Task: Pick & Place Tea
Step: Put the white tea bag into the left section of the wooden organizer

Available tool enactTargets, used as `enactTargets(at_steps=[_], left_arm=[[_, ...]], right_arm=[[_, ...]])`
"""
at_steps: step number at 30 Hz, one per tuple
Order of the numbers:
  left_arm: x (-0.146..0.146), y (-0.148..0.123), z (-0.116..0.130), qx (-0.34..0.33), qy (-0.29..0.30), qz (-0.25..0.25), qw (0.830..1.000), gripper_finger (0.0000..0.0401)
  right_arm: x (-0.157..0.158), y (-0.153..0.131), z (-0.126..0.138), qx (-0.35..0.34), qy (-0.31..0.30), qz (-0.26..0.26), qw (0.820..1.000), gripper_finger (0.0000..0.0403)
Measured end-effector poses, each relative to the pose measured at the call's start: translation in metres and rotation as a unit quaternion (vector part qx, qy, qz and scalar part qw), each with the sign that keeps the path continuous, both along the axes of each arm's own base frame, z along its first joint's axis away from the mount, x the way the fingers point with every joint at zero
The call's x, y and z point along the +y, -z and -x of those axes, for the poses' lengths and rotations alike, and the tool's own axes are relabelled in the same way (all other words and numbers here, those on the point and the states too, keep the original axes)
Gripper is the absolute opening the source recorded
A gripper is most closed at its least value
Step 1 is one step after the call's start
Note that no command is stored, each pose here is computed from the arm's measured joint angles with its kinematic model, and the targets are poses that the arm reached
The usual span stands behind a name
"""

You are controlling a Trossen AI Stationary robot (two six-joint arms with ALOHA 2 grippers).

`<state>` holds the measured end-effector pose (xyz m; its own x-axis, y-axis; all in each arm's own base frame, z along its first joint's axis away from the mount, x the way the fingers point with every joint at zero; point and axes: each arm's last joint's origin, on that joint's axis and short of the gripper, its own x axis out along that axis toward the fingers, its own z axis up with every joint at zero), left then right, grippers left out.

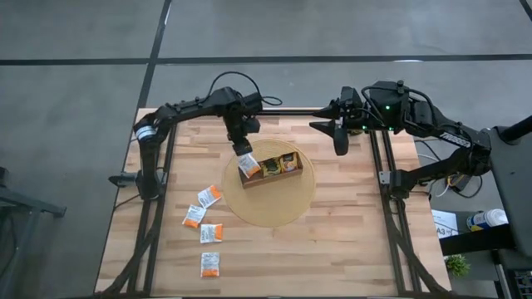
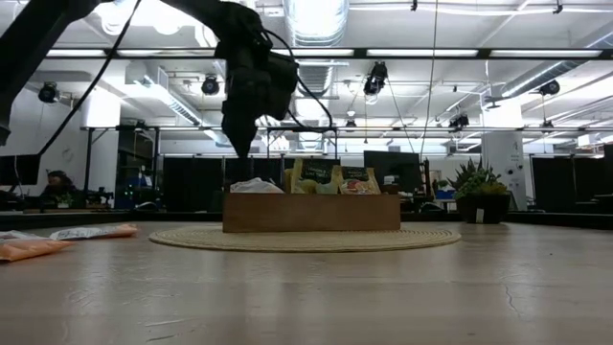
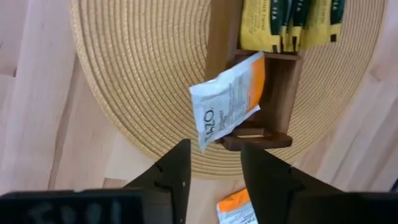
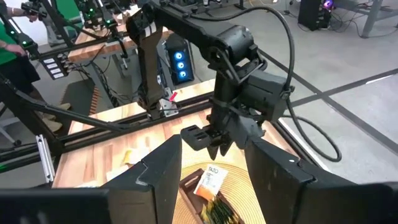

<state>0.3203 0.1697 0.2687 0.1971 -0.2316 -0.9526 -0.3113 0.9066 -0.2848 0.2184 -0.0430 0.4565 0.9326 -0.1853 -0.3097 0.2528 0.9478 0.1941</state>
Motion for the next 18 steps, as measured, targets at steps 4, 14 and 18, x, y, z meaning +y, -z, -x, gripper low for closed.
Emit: enactTargets(at_steps=[4,14,18], left_arm=[[0.002,0.003,0.002,0.001,-0.005,0.014,1.0,0.0156],[-0.004,0.037,0.009,0.012,0.0,0.064,0.998,0.017],[-0.005,0.048,0.011,0.015,-0.003,0.065,0.998,0.017]], right_arm=[[0.0,0.0,0.0,0.003,-0.001,0.002,1.0,0.0171],[0.0,0.004,0.001,0.025,-0.005,0.008,1.0,0.0171],[0.0,0.004,0.001,0.025,-0.005,0.01,1.0,0.0171]])
